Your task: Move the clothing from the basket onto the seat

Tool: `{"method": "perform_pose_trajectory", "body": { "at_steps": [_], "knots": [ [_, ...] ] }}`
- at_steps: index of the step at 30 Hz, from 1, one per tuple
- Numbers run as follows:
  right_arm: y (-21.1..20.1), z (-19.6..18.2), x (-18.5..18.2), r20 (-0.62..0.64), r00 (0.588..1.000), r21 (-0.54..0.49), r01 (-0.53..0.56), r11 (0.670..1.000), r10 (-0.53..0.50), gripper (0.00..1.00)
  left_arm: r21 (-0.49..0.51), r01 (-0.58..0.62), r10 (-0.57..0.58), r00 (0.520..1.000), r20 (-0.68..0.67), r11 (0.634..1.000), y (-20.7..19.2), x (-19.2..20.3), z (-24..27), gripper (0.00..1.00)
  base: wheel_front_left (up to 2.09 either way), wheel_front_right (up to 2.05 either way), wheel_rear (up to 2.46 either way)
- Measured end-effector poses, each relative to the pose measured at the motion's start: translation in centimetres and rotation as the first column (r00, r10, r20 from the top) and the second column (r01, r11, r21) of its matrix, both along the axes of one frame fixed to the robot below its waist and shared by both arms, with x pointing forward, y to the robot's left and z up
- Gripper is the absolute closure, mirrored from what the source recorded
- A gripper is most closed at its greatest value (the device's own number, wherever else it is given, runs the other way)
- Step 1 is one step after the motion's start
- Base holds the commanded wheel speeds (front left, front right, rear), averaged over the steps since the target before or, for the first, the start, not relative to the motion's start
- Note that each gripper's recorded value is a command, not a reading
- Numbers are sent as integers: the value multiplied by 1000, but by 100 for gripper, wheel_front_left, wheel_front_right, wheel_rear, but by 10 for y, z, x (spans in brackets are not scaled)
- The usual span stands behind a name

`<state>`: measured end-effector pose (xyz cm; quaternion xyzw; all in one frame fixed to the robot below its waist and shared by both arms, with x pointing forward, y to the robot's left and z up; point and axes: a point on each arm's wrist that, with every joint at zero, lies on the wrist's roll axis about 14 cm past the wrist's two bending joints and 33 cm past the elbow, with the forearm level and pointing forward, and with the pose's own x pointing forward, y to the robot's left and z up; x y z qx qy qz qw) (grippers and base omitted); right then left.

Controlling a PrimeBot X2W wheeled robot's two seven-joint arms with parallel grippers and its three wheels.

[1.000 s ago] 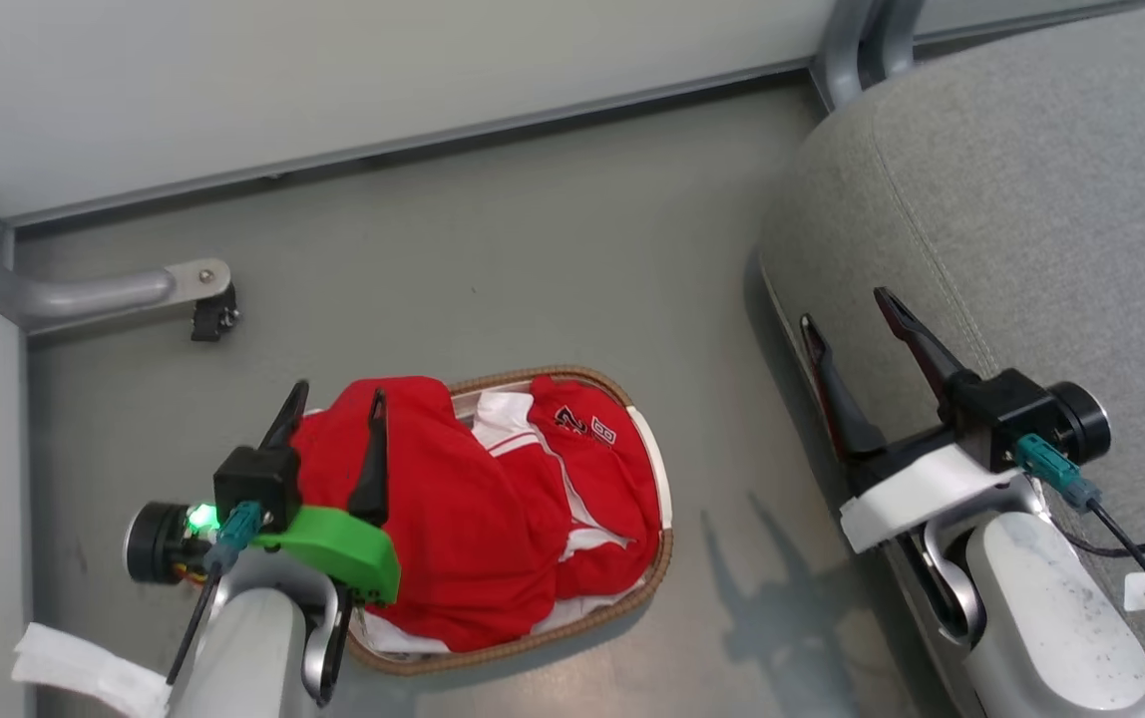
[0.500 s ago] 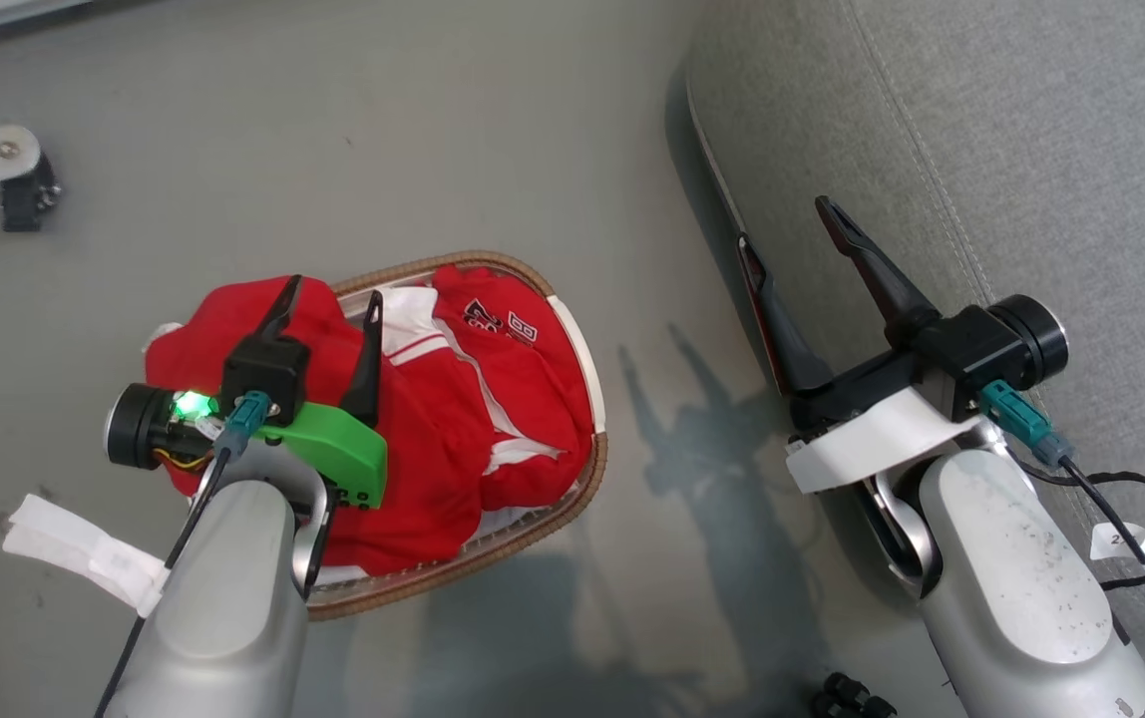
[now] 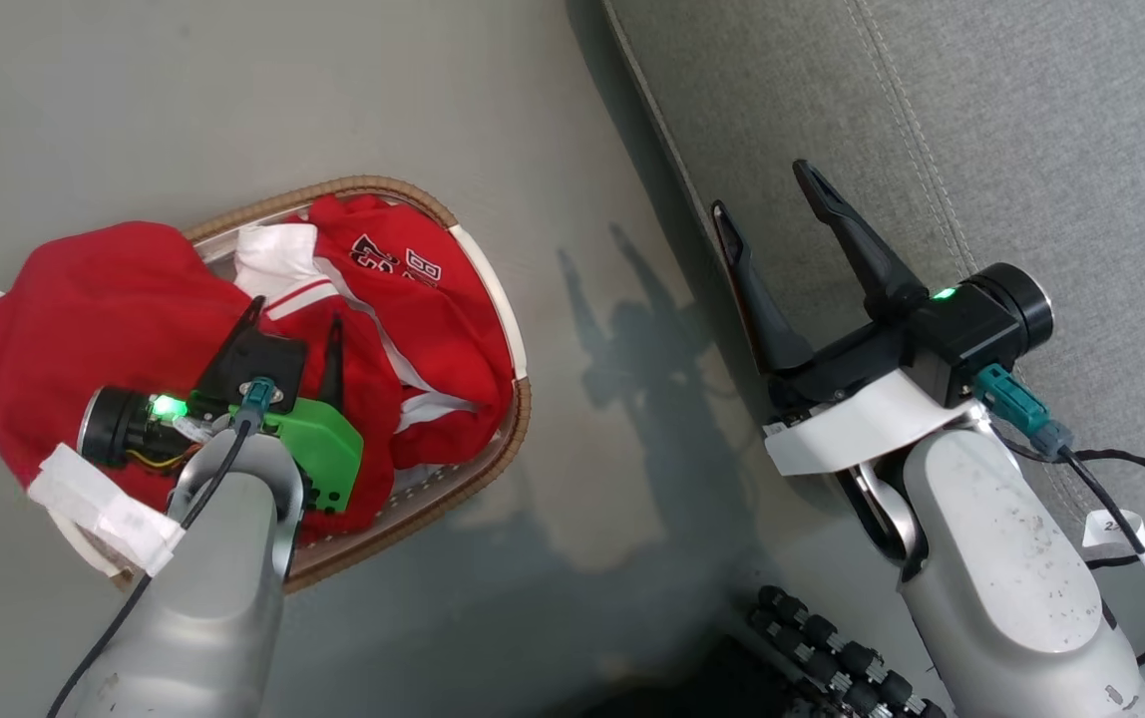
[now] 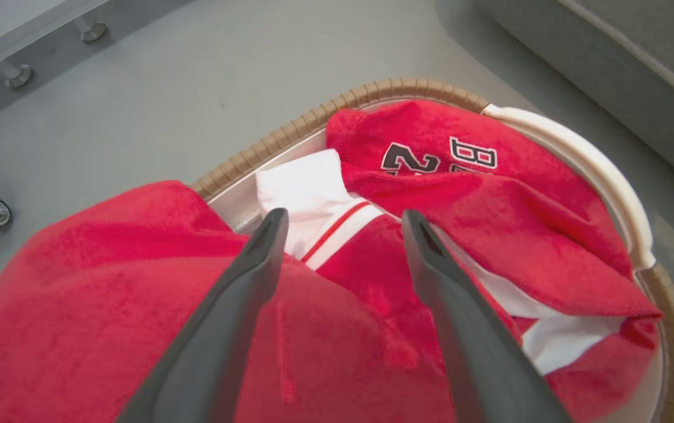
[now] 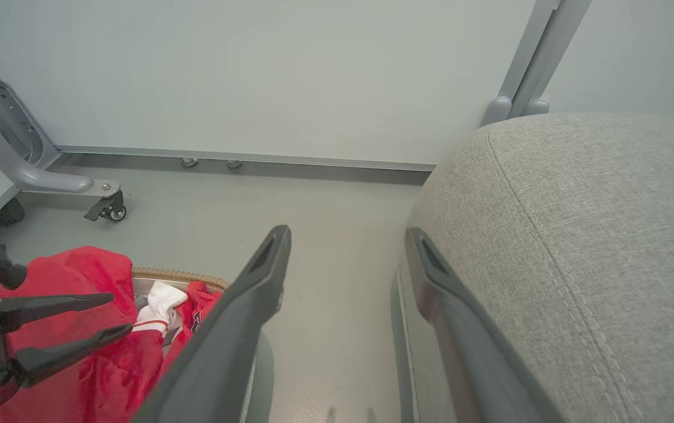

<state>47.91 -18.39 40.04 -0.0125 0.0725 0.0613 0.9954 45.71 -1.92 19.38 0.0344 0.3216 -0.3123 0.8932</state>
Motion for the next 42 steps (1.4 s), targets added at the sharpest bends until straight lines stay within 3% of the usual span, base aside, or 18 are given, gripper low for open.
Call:
{"method": "perform_pose_trajectory", "body": {
  "at_steps": [12, 28, 29, 30, 31, 42],
  "knots": [
    [2, -25, 12, -35, 999, 6, -13, 1000, 13, 0, 168, 34, -8, 988, -153, 985, 21, -30, -68, 0, 0, 0, 0],
    [18, -49, 24, -57, 997, 33, -56, 998, 58, 0, 236, 54, 6, 969, -247, 970, 44, -36, -103, 0, 0, 0, 0],
    [19, -49, 25, -57, 997, 34, -57, 998, 59, 0, 234, 52, 9, 968, -250, 971, 45, -36, -103, 7, 0, 0, 0],
    [19, -48, 26, -54, 997, 34, -59, 998, 61, 0, 233, 46, 15, 967, -254, 971, 46, -36, -102, 62, 0, 0, 0],
    [20, -47, 27, -49, 997, 34, -61, 998, 63, 0, 231, 38, 23, 966, -256, 972, 47, -36, -101, 100, 0, 0, 0],
    [25, -15, 27, 8, 997, 33, -77, 997, 77, 0, 202, 1, 48, 969, -240, 979, 47, -43, -72, 100, 0, 0, 0]
  ]
}}
